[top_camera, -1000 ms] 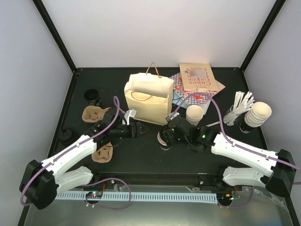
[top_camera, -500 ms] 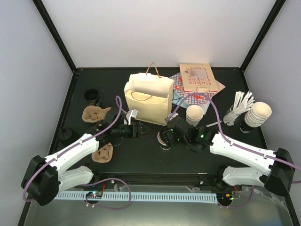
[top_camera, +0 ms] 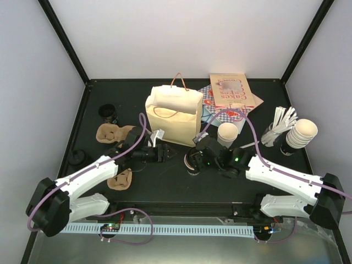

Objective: Pack the takeout coffee

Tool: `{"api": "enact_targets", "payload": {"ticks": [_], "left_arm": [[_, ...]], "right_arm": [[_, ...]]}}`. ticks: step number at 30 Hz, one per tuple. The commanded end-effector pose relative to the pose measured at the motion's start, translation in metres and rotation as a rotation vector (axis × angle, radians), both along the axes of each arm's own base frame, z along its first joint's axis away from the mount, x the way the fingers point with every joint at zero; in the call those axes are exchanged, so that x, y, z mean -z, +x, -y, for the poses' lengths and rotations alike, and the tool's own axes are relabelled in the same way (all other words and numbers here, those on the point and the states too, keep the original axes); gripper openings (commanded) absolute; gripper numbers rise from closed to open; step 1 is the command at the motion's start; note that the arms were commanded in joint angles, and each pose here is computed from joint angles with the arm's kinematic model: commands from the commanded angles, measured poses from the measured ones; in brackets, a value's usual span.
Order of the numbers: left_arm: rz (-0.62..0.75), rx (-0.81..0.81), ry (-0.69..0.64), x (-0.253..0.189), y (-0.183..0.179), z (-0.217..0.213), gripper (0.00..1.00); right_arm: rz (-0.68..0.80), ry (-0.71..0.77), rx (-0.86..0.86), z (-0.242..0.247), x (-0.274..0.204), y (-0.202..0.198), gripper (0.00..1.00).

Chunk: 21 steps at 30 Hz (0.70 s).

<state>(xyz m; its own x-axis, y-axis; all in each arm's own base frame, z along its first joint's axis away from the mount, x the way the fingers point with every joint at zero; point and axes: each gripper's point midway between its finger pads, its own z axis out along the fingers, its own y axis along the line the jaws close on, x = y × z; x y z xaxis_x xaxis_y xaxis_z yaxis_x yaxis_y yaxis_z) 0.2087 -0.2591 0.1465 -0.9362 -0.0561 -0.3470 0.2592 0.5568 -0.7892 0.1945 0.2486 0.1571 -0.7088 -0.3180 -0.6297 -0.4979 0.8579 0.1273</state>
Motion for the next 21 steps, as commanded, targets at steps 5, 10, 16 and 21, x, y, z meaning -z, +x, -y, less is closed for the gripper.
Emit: {"api": "enact_targets", "payload": {"ticks": [5,10,16,21], "left_arm": [[-0.014,0.024,-0.020,0.003,-0.002,0.008,0.70],[-0.025,0.028,-0.026,0.006,-0.003,0.010,0.69],[-0.045,0.040,-0.022,0.013,-0.004,0.012,0.65],[-0.051,0.041,-0.024,0.015,-0.003,0.013,0.64]], "right_arm": [[-0.010,-0.012,-0.020,-0.006,0.009,-0.001,0.69],[-0.015,-0.016,-0.027,-0.008,0.013,-0.001,0.69],[-0.030,-0.032,-0.034,-0.010,0.020,-0.001,0.69],[-0.044,-0.061,-0.038,-0.010,0.029,-0.001,0.69]]}}
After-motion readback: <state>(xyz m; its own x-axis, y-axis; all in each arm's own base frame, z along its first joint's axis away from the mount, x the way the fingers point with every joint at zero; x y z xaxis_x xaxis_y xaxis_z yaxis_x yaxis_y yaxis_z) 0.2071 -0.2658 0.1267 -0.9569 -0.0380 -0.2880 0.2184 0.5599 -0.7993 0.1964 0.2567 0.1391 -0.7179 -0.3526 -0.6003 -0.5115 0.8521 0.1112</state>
